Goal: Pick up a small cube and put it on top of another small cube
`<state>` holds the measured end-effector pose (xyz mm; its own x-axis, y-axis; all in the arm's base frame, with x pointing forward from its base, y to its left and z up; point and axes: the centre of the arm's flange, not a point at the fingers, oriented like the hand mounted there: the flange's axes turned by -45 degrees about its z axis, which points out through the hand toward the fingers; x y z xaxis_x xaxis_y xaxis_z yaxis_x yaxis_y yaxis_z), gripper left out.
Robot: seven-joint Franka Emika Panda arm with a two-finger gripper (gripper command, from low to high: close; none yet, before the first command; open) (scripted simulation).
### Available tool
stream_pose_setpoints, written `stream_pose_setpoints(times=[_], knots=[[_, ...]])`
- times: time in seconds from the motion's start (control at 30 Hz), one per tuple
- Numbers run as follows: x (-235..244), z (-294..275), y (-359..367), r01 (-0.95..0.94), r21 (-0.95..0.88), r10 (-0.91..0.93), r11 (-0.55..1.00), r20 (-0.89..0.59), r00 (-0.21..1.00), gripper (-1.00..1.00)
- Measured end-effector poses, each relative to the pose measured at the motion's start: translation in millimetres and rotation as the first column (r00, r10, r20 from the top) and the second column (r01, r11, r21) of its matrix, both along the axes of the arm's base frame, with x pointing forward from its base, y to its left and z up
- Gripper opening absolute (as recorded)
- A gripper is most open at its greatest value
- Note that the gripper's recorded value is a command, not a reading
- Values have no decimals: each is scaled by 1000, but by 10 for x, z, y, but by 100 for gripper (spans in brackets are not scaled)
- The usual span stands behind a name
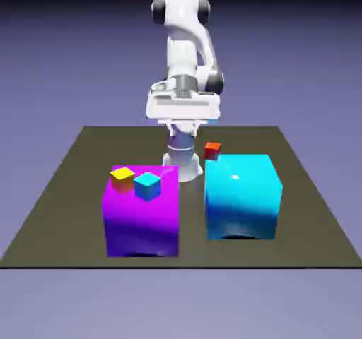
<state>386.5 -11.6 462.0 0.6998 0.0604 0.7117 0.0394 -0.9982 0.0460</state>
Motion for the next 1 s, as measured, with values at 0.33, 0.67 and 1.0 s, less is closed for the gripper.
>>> stream_pose_setpoints(times=[0.33,0.67,1.0], knots=[[-457,122,-1275,9,-79,-12,997,-43,999,0],[-1170,-155,-2286,-37,-85,29,996,-100,995,0],[-1908,-820,-2890,-147,-29,142,989,-128,981,0]])
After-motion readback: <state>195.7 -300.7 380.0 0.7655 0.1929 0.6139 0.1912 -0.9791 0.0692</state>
